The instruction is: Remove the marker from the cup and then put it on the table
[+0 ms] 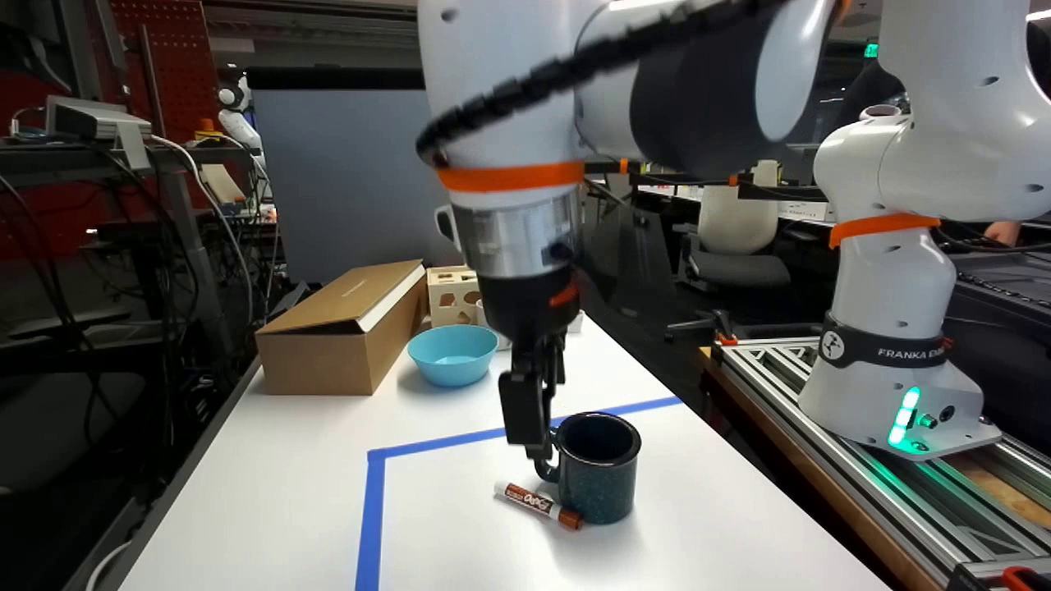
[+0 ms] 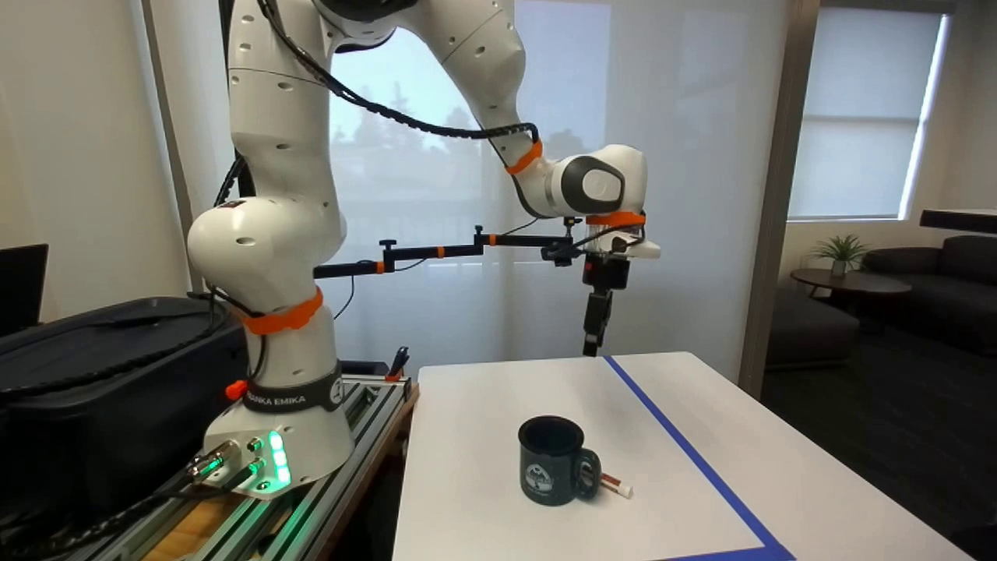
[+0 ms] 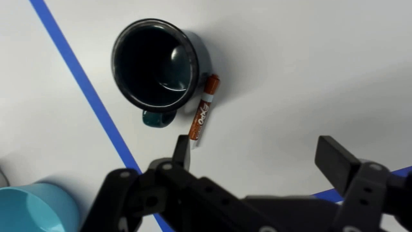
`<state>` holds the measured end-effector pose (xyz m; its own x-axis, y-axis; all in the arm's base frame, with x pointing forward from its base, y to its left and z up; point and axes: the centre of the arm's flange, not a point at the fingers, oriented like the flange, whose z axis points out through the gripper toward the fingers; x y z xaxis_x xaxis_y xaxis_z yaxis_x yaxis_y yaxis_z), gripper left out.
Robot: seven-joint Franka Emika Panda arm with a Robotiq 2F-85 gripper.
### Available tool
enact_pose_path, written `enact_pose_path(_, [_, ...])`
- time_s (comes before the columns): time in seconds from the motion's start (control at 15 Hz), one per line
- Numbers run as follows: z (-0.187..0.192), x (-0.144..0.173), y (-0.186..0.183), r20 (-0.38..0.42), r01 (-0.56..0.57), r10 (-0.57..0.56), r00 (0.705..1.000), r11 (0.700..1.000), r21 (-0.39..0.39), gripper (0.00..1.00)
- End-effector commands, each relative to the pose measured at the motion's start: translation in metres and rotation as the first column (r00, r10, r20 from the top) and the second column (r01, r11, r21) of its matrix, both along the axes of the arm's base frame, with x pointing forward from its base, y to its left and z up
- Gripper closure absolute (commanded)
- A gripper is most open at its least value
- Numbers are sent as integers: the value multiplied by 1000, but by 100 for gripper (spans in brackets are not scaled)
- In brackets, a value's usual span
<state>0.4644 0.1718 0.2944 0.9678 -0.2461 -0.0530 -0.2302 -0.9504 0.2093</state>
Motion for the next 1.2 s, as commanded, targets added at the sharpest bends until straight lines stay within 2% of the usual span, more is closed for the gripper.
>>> enact_pose_path(0.0, [74,1,-28,-117,-107,112,987,993,45,0])
enact_pose_path(0.2, [105,0,-52,-208,-223,245,947,967,124,0])
enact_pose_path(0.33, [113,-1,-69,-278,-277,314,908,947,165,0])
enact_pose_path(0.4, [97,-1,-54,-225,-239,260,939,964,116,0])
enact_pose_path(0.6, [104,0,-70,-260,-271,302,917,951,148,0])
enact_pose_path(1.13, [103,-1,-68,-265,-281,312,912,948,150,0])
